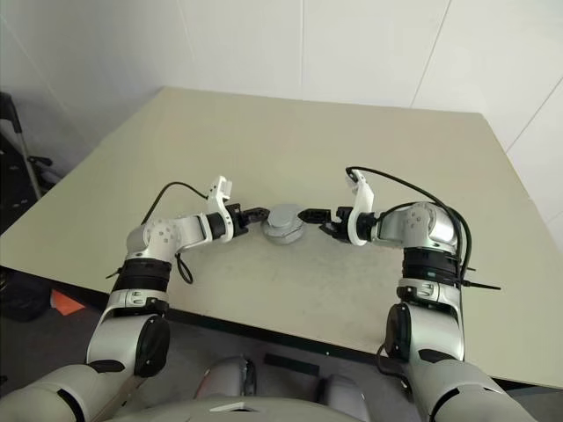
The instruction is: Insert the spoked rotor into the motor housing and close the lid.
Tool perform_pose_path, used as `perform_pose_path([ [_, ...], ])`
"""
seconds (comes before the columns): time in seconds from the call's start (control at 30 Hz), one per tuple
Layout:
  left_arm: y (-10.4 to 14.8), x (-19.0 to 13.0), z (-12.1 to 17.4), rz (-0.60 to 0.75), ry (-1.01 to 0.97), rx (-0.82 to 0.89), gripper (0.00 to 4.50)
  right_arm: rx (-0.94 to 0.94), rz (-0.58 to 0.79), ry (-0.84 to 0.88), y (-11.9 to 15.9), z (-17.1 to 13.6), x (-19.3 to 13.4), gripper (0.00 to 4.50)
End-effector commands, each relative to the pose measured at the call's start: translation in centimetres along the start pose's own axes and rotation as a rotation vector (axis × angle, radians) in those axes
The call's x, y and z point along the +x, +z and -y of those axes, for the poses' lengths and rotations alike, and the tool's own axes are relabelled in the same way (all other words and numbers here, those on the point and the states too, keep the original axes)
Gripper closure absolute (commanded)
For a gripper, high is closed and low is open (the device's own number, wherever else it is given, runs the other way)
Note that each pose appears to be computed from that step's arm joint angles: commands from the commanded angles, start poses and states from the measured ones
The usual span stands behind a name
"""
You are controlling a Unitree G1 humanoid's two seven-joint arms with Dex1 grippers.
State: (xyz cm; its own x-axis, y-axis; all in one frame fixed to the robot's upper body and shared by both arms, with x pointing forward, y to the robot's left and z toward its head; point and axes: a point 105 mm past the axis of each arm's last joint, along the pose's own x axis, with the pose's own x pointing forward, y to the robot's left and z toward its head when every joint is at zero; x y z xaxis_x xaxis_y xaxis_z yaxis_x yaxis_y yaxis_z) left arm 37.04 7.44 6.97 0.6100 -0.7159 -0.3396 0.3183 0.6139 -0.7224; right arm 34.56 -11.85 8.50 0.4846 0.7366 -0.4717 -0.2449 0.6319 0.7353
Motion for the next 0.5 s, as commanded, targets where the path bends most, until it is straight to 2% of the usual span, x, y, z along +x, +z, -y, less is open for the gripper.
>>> perform_pose_path([
  [0.03, -1.2, -0.1, -1.4, -0.042, 0.064, -0.006, 4.5, -0.031, 0.026, 0.035, 0.5, -1.2, 0.2, 0.03],
  [0.5, -1.1, -0.2, -1.5, -0.039, 0.074, -0.004, 4.5, 0.003, 0.079, 0.071, 1.1, -2.5, 3.2, 0.03],
])
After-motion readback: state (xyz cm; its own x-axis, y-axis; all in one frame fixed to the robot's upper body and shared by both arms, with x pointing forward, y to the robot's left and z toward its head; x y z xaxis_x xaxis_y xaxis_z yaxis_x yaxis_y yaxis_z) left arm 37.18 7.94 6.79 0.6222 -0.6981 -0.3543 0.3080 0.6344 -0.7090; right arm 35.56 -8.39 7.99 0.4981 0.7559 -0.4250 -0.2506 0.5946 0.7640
